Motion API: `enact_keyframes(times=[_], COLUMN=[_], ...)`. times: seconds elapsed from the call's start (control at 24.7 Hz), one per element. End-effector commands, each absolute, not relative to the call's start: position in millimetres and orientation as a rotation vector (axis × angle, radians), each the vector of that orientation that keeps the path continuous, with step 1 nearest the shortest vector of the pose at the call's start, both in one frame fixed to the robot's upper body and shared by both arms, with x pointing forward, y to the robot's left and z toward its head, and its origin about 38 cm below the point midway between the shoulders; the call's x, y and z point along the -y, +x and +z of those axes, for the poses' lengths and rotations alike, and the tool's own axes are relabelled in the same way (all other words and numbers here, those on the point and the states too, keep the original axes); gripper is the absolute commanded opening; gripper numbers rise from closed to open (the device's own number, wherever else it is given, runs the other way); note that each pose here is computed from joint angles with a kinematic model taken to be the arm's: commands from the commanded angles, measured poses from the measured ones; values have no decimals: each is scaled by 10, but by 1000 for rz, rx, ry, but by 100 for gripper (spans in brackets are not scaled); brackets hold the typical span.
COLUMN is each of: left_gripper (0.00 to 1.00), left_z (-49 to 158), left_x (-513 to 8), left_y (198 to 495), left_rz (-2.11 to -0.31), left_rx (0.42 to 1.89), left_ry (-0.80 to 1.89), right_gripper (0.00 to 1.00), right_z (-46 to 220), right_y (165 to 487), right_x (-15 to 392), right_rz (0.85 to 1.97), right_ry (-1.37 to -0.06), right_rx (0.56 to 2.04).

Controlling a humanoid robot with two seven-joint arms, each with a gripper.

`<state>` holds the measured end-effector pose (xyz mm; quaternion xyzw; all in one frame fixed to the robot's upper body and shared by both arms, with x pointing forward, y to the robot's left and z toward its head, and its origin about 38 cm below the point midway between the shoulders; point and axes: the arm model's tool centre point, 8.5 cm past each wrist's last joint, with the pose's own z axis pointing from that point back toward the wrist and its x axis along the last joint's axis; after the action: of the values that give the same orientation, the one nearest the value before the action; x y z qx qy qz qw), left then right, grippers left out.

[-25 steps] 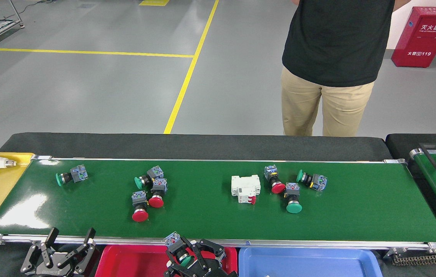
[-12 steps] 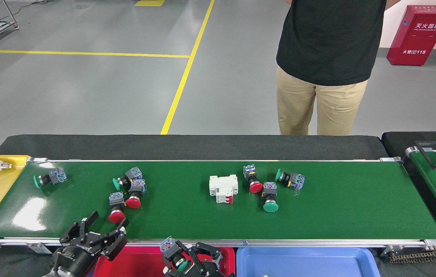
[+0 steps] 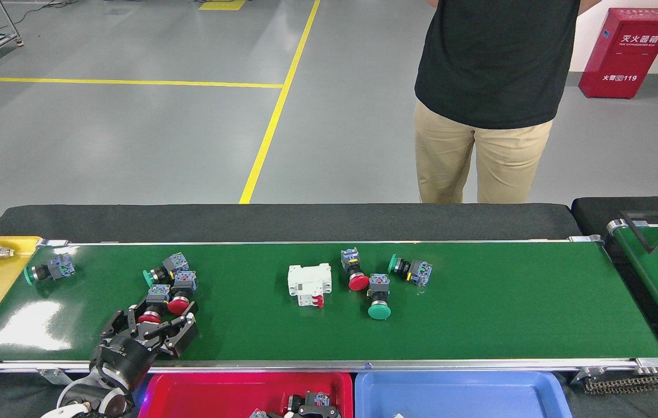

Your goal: Pick switch part from conveyor to tray

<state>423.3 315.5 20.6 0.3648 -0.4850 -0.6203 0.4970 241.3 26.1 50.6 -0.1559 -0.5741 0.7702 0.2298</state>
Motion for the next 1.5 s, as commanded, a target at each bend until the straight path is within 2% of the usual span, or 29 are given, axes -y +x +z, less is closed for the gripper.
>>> enact_keyframes(times=[0.0,0.08,0.16,0.2,0.24,0.28,0.32,0.36,0.41,0.45,0.49,0.53,0.65,0.69,0.73,0.81,0.85,0.89,0.97,1.05,1.22,1.3,1.38,1.46], left_gripper=[100,100,99,95,74,47,21,13,12,11,11,11,10,11,11,14,21,38,97,100,100,100,97,97], left_z=[304,294,300,317,334,343,312,257,226,208,202,205,404,452,528,594,569,532,378,293,334,365,394,420], left_x=[-3204,-3226,-3235,-3244,-3270,-3288,-3276,-3249,-3238,-3237,-3230,-3222,-3160,-3142,-3119,-3011,-2914,-2829,-2801,-2832,-3071,-3223,-3342,-3530], left_y=[4346,4400,4480,4514,4532,4534,4503,4466,4440,4420,4397,4372,4201,4067,3773,3235,2922,2619,2279,2162,2159,2139,2101,2138], left_rz=[-1490,-1471,-1443,-1429,-1407,-1408,-1426,-1459,-1491,-1505,-1506,-1508,-1513,-1518,-1536,-1614,-1676,-1742,-1761,-1753,-1700,-1616,-1475,-1303], left_rx=[1172,1149,1118,1103,1084,1076,1070,1059,1051,1045,1049,1054,1162,1209,1279,1383,1431,1473,1445,1414,1367,1344,1331,1230], left_ry=[915,921,939,954,981,992,989,980,978,977,977,979,1007,1003,999,946,878,795,709,683,749,807,894,1064], right_gripper=[93,100,100,97,79,51,8,1,1,23,86,100,97,86,82,88,99,100,100,100,100,100,100,100], right_z=[677,764,785,808,819,825,832,837,838,862,893,932,938,955,966,1002,1020,1020,1007,1008,952,934,945,987], right_y=[2551,2634,2678,2694,2710,2713,2705,2681,2672,2674,2675,2662,2639,2642,2651,2681,2717,2741,2763,2866,3243,3402,3405,3316], right_x=[-220,-238,-200,-210,-199,-185,-174,-164,-170,-181,-177,-170,-63,-79,-78,-83,-74,-58,-21,126,893,1622,2187,2763], right_rz=[2008,1951,1934,1905,1879,1886,1909,1936,1943,1936,1922,1908,1918,1904,1890,1855,1828,1812,1813,1784,1550,1392,1303,1277], right_ry=[-489,-508,-516,-509,-497,-482,-473,-462,-455,-455,-458,-456,-418,-414,-417,-432,-449,-462,-476,-524,-714,-827,-863,-919], right_rx=[1669,1681,1685,1691,1694,1707,1727,1741,1748,1753,1757,1775,1790,1797,1803,1814,1806,1788,1775,1749,1564,1458,1428,1404])
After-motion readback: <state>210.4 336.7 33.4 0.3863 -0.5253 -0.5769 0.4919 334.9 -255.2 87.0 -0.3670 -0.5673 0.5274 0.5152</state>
